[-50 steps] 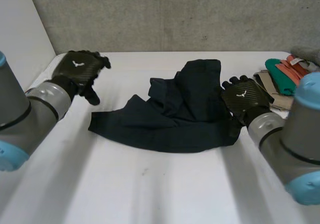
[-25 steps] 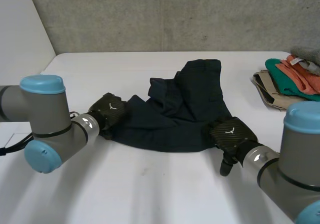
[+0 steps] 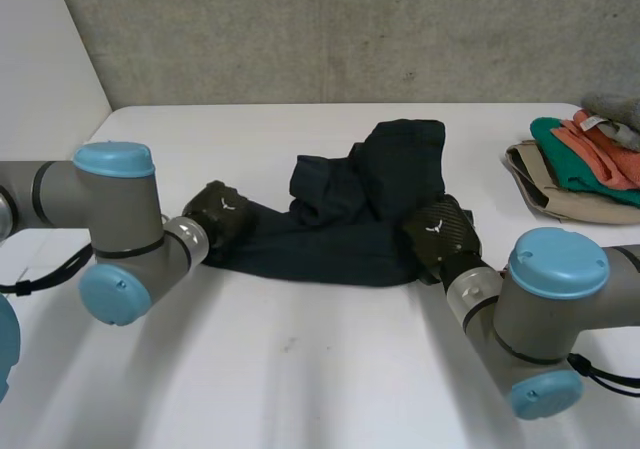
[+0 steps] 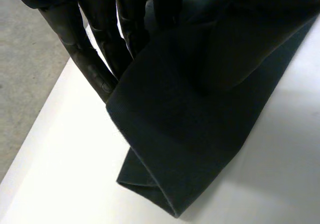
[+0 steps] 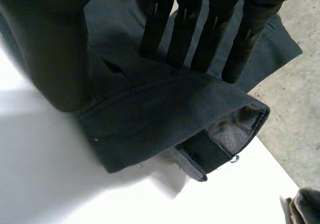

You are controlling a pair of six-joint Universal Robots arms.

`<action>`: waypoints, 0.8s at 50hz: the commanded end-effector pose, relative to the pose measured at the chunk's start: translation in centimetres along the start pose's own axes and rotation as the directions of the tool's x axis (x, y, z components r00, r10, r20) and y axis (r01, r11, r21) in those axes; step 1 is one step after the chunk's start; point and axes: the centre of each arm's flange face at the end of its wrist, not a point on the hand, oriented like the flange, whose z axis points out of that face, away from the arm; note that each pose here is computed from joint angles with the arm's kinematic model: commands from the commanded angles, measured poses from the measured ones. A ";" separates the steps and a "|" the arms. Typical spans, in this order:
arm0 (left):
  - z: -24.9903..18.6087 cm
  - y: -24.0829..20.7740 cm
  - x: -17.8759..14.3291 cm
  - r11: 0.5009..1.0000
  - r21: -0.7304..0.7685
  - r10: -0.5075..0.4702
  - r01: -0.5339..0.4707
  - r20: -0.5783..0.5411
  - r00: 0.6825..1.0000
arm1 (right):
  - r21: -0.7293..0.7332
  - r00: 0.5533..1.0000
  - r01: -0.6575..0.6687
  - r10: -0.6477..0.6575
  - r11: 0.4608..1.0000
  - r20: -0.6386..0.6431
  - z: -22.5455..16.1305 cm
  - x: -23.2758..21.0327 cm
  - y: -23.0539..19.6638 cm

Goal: Fold the laundry.

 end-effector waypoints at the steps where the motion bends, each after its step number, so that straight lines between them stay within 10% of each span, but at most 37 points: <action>1: -0.5 -1.0 -1.6 0.997 -0.009 -0.071 0.072 0.083 0.994 | -0.001 0.999 0.028 -0.028 1.000 -0.019 1.2 0.3 0.4; 13: -9.6 -7.8 -6.1 0.924 0.098 -0.378 0.369 0.096 0.921 | 0.056 0.992 -0.056 0.062 0.997 -0.112 -2.1 7.0 -7.7; 21: -15.8 -11.3 -7.8 0.823 0.212 -0.551 0.528 0.066 0.832 | -0.264 0.990 -0.127 0.138 0.956 0.026 -6.4 11.4 -11.4; 32: -12.1 -9.6 -4.9 0.880 0.041 -0.472 0.473 -0.015 0.881 | -0.432 0.980 -0.023 0.105 0.901 0.167 -4.9 11.1 -10.9; 40: -8.0 -14.6 -13.2 0.840 0.425 -0.451 0.338 0.201 0.869 | -0.036 0.992 -0.003 -0.002 0.999 -0.126 1.4 14.4 -15.4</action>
